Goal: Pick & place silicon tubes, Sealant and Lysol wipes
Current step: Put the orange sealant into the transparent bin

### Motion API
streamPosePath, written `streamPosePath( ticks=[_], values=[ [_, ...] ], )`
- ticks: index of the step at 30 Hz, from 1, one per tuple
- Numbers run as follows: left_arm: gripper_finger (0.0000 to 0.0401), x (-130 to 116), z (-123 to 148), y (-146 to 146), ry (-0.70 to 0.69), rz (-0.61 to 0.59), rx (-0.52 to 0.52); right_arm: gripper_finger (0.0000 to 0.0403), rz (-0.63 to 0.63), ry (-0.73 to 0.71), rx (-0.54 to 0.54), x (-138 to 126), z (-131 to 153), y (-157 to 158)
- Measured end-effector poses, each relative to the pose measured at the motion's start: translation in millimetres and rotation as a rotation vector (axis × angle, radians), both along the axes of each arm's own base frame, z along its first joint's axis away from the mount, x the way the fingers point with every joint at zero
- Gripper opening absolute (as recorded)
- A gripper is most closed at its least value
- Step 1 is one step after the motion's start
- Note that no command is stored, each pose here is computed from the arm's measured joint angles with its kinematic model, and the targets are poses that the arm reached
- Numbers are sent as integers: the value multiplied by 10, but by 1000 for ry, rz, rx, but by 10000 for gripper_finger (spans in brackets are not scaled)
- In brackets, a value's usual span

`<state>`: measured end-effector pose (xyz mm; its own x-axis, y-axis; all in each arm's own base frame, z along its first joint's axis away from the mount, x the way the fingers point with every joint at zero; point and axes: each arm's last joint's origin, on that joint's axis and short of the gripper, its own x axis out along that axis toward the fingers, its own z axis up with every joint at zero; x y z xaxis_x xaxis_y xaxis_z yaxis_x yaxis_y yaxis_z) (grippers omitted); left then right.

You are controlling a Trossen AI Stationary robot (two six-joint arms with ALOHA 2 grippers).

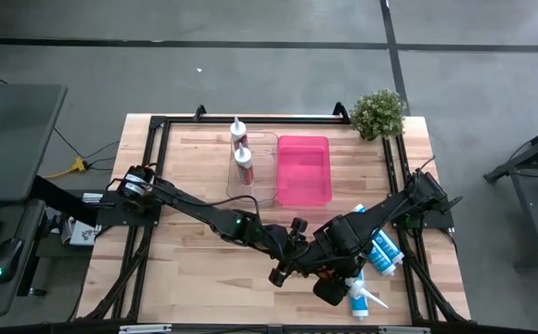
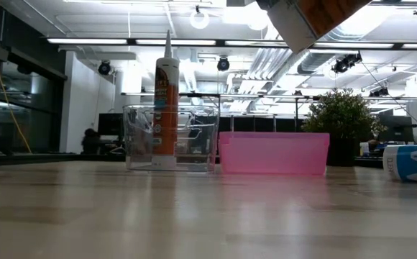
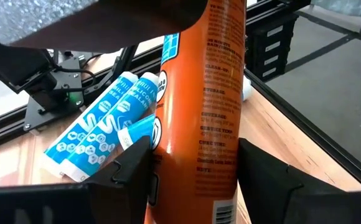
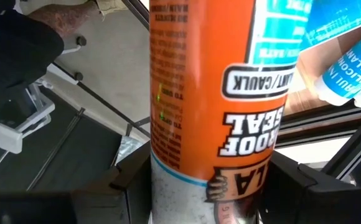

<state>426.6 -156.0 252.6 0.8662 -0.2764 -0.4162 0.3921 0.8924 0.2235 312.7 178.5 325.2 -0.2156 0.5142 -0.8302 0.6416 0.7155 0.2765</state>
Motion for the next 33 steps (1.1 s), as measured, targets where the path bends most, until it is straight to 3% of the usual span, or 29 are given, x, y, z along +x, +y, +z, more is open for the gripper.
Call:
streamPosePath(
  ticks=[23, 29, 33],
  values=[
    [172, -3, -15, -3, 22, 11, -37, 209, -1, -8, -20, -12, 3, 23],
    [166, -4, -89, 3, 63, 22, -44, 340, -30, -20, -87, -84, 42, 87],
    [165, -2, -101, 1, 64, 22, -42, 369, -87, -56, -130, -176, 161, 82]
  ],
)
